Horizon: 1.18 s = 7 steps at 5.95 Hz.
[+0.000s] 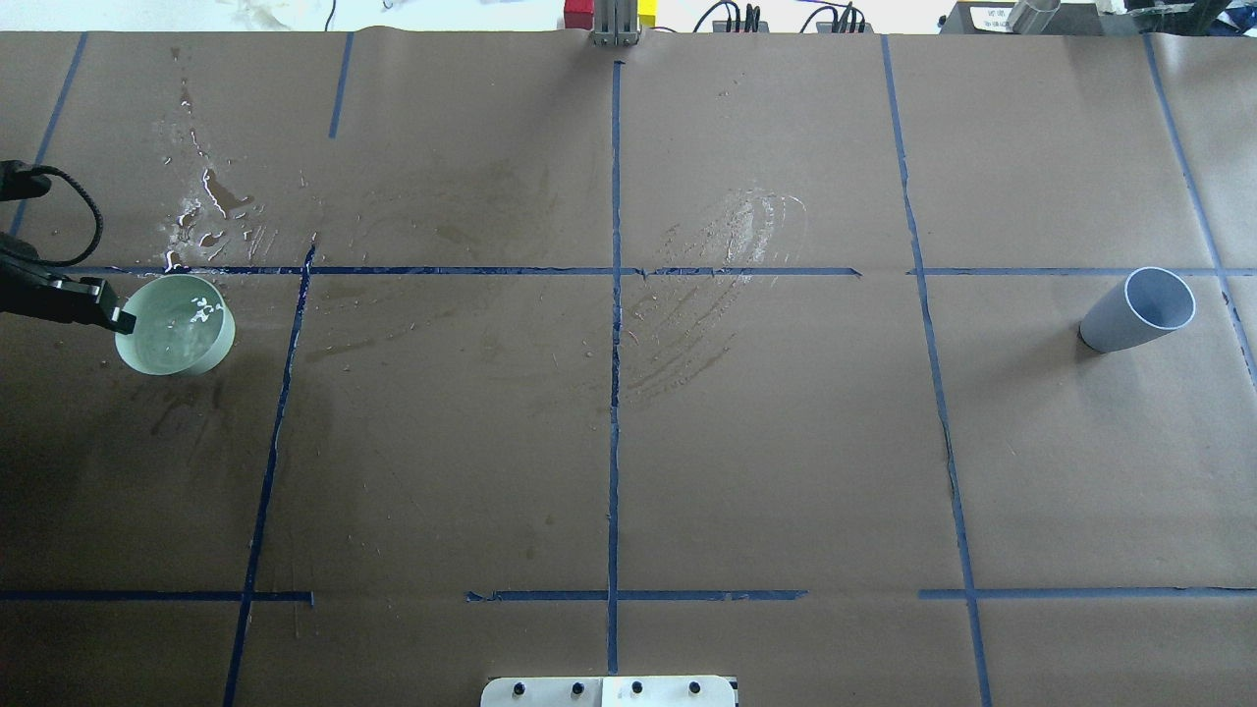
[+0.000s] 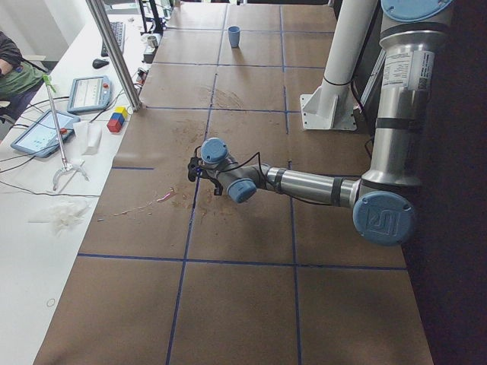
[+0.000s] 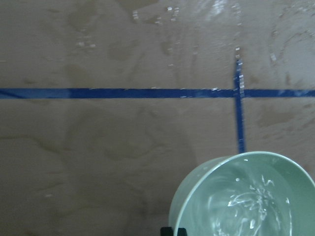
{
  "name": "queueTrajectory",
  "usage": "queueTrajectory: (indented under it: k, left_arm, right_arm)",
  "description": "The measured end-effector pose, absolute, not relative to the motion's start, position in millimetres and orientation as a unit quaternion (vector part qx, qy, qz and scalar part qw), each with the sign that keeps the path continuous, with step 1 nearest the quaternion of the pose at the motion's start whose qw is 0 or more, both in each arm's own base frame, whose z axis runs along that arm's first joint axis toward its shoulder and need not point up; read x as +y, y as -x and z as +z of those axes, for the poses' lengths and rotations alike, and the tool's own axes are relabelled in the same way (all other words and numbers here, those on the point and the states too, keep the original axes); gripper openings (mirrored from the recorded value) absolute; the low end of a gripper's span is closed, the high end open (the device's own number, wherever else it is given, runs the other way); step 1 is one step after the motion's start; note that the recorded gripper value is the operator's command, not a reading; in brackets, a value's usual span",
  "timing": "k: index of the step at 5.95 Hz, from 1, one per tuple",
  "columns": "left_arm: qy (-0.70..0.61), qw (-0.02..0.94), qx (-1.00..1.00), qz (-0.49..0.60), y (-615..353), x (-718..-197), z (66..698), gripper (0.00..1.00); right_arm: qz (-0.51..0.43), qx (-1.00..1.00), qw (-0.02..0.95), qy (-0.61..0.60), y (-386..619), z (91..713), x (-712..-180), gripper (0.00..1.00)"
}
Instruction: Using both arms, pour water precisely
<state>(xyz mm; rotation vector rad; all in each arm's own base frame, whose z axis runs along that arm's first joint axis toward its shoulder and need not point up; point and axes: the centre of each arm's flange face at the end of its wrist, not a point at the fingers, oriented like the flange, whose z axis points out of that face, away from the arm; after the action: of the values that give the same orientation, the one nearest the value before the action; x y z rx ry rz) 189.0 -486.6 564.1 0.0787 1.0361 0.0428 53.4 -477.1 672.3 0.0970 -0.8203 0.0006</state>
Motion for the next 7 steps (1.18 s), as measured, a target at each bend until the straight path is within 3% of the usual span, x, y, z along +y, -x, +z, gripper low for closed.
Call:
queueTrajectory:
  k: [3,5,6,7]
  left_arm:
    - [-0.037,0.872,0.488,0.037,-178,-480,627,0.01]
    - [-0.026,0.867,0.496,0.039,-178,-477,634,0.69]
    - [-0.024,0.866,0.497,0.040,-178,-477,634,0.81]
    - [-0.024,0.866,0.498,0.040,-179,-477,633,1.00]
  right_arm:
    - [0.001,-0.398,0.916,-0.047,-54,673,-477,1.00]
    - [0.000,-0.398,0.916,-0.048,-54,672,-477,1.00]
    - [0.000,-0.398,0.916,-0.048,-54,672,-477,1.00]
    - [0.000,-0.398,0.916,-0.048,-54,672,-477,1.00]
